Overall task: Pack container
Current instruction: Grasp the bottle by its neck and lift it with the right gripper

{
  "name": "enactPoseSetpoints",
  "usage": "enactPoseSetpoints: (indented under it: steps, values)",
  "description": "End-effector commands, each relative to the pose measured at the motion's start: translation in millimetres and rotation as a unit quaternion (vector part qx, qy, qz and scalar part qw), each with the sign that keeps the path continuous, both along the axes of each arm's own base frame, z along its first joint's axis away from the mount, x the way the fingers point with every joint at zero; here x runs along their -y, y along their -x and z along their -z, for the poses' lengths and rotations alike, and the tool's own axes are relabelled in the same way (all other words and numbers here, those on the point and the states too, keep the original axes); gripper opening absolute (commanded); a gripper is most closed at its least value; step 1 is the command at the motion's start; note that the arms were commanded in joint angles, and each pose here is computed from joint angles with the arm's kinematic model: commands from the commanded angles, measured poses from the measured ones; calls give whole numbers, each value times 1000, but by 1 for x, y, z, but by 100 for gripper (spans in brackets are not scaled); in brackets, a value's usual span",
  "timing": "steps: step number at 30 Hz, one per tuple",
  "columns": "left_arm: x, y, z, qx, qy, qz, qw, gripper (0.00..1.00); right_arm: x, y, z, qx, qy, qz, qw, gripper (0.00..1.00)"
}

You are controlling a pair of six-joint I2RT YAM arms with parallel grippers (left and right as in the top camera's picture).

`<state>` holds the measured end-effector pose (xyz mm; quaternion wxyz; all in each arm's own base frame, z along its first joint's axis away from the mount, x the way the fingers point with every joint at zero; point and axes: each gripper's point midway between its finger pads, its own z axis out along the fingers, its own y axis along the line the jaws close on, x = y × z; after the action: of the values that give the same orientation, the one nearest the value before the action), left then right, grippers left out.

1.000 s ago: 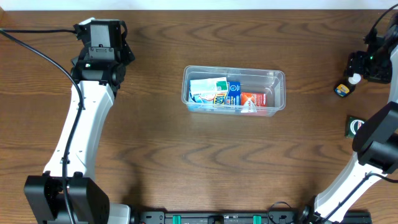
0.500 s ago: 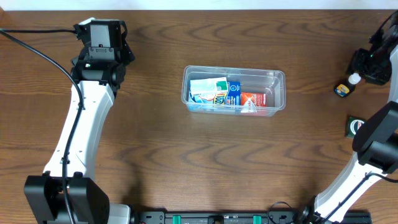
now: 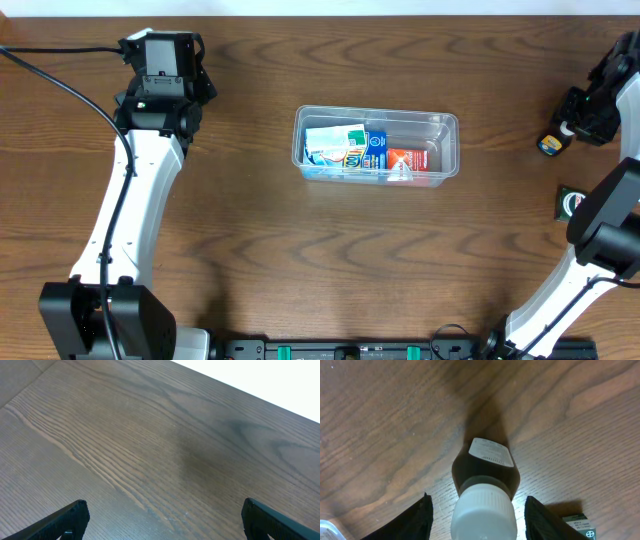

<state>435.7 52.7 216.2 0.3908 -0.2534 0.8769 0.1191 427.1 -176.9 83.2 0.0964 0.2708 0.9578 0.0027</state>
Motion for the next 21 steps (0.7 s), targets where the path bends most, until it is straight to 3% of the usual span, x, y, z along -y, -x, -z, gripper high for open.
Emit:
enactPoseSetpoints:
  steps: [1, 14, 21]
  values:
    - [-3, 0, -1, 3, 0, -10, 1000, 98, 4, 0, 1, 2, -1, 11, 1000, 54]
    - [-3, 0, -1, 4, 0, -10, 1000, 98, 4, -1, 0, 6, 0, 11, 1000, 30]
    - [-3, 0, -1, 4, 0, -10, 1000, 98, 4, -3, -2, 10, 0, 10, 1000, 28]
